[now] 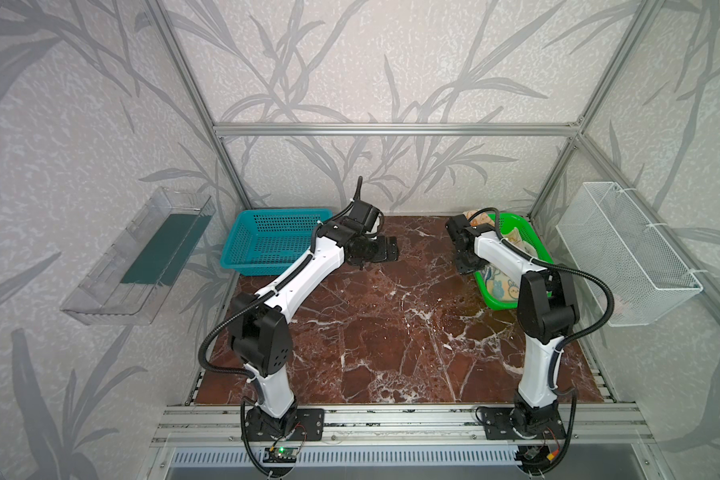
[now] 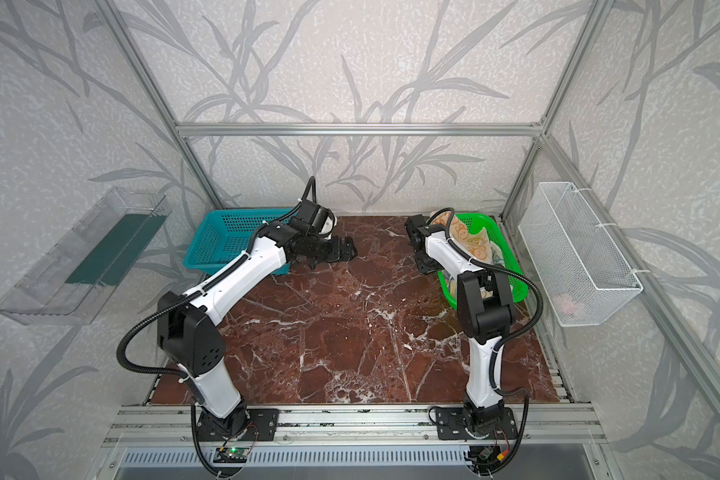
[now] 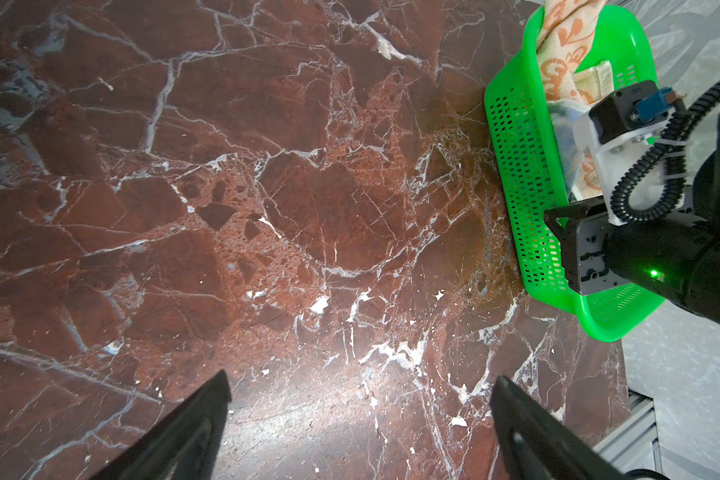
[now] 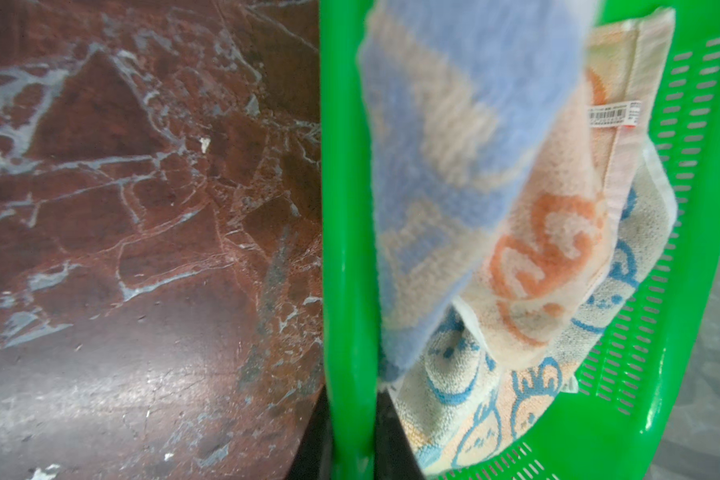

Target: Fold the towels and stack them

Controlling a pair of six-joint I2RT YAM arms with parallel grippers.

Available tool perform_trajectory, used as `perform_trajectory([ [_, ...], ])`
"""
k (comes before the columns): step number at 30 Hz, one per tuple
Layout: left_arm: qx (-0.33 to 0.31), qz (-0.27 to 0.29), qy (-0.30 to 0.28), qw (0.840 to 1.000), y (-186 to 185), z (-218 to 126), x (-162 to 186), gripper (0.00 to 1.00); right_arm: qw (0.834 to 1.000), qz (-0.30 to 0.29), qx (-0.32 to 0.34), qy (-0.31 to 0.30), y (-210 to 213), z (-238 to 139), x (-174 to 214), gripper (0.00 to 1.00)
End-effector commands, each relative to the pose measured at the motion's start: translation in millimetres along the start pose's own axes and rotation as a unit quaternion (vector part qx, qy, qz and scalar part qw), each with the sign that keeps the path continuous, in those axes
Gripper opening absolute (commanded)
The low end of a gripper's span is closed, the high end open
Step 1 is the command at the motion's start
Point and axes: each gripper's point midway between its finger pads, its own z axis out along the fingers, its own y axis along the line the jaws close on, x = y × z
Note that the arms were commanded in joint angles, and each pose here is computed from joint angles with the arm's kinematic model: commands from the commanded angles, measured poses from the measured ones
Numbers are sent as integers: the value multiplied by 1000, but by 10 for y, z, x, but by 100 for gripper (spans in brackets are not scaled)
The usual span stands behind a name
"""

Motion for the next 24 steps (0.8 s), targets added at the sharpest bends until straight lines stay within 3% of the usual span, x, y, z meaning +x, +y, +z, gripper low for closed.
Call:
perform_trajectory([
  [1, -13, 21, -1, 1000, -87, -30, -7, 99, 1000, 24, -13, -3, -31, -49, -44, 10],
  [12, -32, 52, -4, 998, -228, -95, 126, 99, 995, 73, -64, -22, -121, -334, -190, 41],
  [21, -48, 107, -29, 993, -429, -158, 120, 99, 985, 132, -84, -66, -523, -724, -224, 96],
  [24, -53, 136, -38, 989, -561, -137, 98, 99, 980, 164, -81, -73, -701, -656, -206, 99],
])
